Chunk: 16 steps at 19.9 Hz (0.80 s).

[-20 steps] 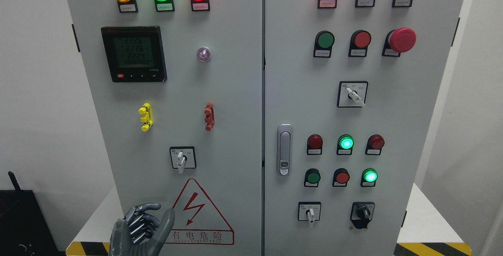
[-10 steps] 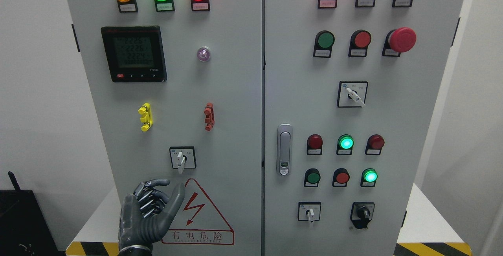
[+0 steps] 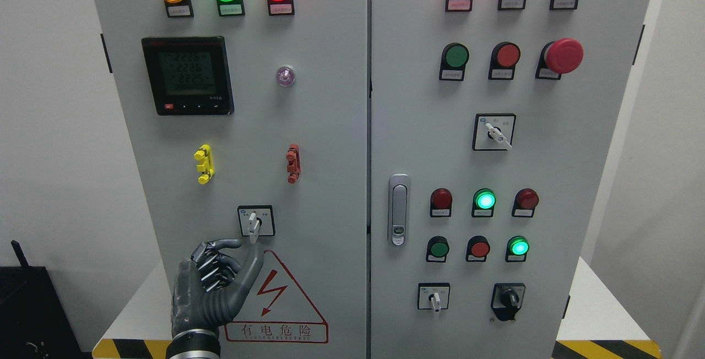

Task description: Turn on light switch 1

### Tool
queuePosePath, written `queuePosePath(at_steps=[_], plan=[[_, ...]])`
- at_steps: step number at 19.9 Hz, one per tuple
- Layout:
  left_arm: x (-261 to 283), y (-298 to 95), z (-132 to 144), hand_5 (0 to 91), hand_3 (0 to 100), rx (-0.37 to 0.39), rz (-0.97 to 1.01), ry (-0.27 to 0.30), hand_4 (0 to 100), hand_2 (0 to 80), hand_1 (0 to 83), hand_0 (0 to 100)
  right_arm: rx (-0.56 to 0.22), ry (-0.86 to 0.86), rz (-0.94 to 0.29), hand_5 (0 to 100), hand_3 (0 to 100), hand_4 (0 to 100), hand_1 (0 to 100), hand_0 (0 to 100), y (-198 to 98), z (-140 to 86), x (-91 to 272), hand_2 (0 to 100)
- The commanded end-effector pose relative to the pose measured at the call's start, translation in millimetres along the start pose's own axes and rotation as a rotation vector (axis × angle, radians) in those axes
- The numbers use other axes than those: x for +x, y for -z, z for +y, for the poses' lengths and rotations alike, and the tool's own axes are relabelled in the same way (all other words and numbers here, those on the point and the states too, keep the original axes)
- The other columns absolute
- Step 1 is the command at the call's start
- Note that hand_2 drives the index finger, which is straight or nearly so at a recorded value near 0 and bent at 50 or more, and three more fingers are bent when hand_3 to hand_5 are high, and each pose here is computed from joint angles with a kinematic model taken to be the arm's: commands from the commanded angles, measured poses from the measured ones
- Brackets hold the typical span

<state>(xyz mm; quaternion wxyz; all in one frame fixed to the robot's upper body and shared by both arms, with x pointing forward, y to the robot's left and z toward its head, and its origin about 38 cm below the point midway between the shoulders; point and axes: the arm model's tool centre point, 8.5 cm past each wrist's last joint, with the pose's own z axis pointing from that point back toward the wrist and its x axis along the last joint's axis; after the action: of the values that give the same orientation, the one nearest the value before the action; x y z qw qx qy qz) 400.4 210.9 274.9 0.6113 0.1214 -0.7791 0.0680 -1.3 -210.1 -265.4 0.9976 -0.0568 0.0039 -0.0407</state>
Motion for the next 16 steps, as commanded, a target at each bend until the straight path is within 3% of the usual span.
queuePosePath(at_steps=[1, 16], plan=[[4.0, 3.0, -7.4, 81.4, 84, -0.008, -0.004, -0.007, 91, 47.0, 69.1, 10, -0.001, 0.000, -0.001, 0, 0, 0, 0, 31, 0.0, 0.0, 0.8, 0], [2.8, 11.2, -10.4, 82.4, 85, -0.004, 0.027, 0.002, 92, 48.2, 68.6, 13, -0.001, 0.000, 0.001, 0, 0, 0, 0, 31, 0.0, -0.1, -0.2, 0]])
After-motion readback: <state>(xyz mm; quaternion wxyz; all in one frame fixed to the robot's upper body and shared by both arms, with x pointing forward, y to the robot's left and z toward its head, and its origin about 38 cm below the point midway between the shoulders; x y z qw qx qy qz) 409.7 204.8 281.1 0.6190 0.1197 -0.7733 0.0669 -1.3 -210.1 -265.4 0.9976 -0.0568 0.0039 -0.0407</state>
